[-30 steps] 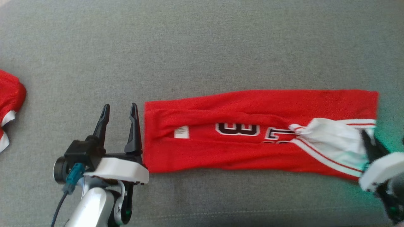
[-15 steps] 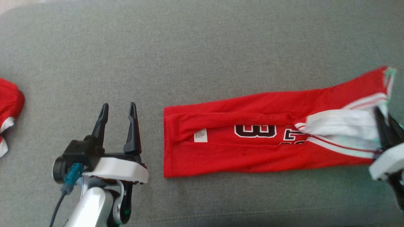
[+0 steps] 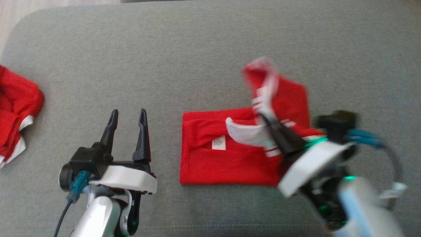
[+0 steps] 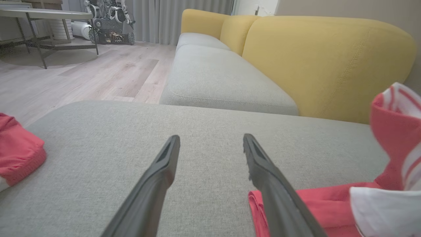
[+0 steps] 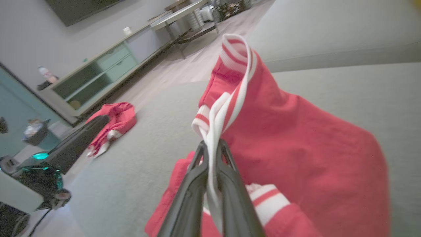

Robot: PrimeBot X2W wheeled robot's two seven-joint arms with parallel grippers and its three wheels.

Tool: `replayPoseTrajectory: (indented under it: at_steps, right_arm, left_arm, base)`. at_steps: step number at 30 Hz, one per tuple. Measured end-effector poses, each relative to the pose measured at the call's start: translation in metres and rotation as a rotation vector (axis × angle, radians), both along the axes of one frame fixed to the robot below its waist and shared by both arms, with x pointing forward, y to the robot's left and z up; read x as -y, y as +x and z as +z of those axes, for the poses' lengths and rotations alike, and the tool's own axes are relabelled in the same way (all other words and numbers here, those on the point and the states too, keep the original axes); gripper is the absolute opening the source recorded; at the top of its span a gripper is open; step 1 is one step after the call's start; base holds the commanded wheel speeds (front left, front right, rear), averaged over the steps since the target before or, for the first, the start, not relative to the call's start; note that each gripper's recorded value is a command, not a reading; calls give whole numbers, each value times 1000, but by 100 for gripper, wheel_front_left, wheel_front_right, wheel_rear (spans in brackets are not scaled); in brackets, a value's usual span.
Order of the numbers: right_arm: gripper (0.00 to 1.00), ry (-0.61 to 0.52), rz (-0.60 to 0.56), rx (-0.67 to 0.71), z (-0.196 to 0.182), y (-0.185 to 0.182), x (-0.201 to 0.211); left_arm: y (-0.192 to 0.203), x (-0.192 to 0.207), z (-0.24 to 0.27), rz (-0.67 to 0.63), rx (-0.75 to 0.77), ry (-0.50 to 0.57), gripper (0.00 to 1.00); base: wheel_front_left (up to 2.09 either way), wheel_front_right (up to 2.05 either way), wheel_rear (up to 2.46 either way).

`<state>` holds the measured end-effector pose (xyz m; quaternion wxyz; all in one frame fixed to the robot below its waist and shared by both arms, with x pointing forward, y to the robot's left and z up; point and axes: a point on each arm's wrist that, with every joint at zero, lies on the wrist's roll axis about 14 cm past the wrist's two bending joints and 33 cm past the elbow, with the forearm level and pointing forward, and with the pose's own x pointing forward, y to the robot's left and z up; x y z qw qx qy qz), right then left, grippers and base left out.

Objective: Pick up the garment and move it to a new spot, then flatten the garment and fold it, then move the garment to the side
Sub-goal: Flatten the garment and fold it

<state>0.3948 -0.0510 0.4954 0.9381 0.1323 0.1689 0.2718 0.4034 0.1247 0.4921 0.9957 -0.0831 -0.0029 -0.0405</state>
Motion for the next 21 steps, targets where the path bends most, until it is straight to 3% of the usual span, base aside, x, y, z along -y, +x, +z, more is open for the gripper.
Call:
replayPoseTrajectory:
  at_steps: [7, 16, 17, 18, 21]
  right_arm:
    - [0, 82, 209, -108, -30, -21, -83]
    - [0, 105, 260, -185, -67, -21, -112]
    - [34, 104, 263, -187, -69, -21, -113]
    - [98, 104, 263, -184, -70, -20, -114]
    - [100, 134, 263, -130, -60, -13, -119]
  left_arm:
    - [-7, -12, -6, 38, -19, 6, 100]
    - [-8, -20, -17, 71, -53, 5, 100]
    - [-8, -20, -18, 72, -56, 4, 100]
    - [-7, -20, -19, 74, -58, 2, 100]
    - [-5, -18, -21, 65, -60, 9, 100]
  base:
    - [0, 0, 0]
    - [0, 0, 0]
    - [0, 0, 0]
    - [0, 0, 0]
    - [0, 0, 0]
